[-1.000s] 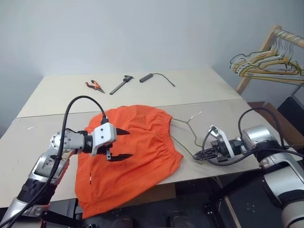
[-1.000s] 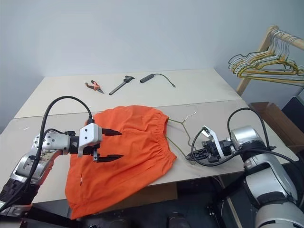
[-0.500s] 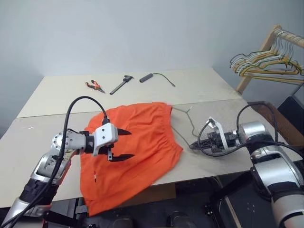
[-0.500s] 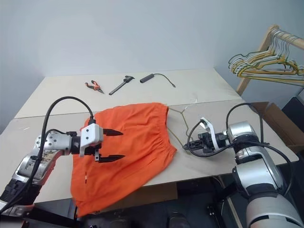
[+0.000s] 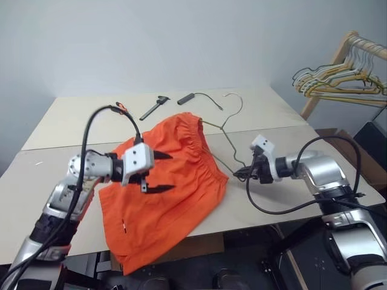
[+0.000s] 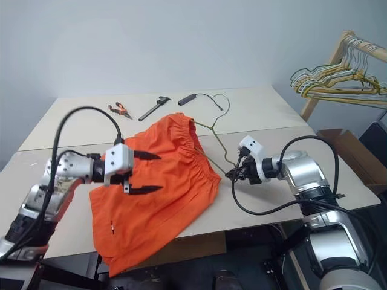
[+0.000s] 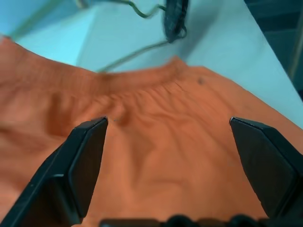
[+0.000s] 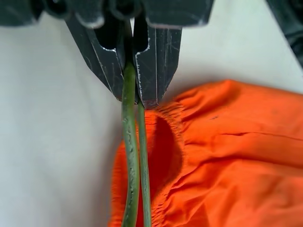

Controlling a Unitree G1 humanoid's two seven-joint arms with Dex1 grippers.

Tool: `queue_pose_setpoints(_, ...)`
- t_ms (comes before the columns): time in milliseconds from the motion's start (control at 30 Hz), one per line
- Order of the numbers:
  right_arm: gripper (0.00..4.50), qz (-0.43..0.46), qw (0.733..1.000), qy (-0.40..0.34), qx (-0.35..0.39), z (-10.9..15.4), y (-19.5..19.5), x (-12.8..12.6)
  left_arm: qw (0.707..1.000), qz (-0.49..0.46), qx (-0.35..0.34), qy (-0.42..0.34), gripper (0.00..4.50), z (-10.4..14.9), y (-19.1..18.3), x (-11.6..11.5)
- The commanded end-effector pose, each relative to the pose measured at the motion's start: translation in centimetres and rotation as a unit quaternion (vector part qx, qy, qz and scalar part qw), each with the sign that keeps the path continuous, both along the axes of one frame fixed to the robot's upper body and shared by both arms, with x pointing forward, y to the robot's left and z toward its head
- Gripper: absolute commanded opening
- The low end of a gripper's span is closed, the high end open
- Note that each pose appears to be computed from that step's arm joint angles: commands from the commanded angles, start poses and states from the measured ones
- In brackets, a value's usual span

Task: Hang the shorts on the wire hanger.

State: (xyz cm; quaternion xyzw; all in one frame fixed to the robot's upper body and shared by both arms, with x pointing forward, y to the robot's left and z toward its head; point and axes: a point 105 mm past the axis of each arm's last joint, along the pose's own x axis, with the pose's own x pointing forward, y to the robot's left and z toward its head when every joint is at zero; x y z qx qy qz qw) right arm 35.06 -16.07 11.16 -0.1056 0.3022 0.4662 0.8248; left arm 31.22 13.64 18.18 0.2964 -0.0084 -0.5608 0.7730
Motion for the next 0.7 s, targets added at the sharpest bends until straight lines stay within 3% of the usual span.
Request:
queue_pose_setpoints(33, 0.0, 0.021, 0.998, -0.063, -0.015, 2.6, 0.5, 0.7, 0.996, 0.024, -0.032, -0.079, 4.48, 4.7, 1.1, 1.8)
queue_pose_setpoints(200, 0.0, 0.058, 0.993, -0.092, -0.042, 3.3, 1.6, 0.4, 0.995, 0.043, -0.017, -0.09, 4.48, 7.9, 2.7, 4.2)
queue_pose_setpoints(500, 0.0, 0.123, 0.978, -0.147, -0.078, 4.8, 3.9, 0.0, 0.993, -0.003, 0.08, -0.086, 4.48, 7.6, 3.1, 6.2)
queue_pose_setpoints(700, 0.0, 0.154, 0.968, -0.173, -0.1, 5.6, 4.8, -0.2, 0.993, -0.038, 0.102, -0.043, 4.48, 7.5, 2.4, 6.6)
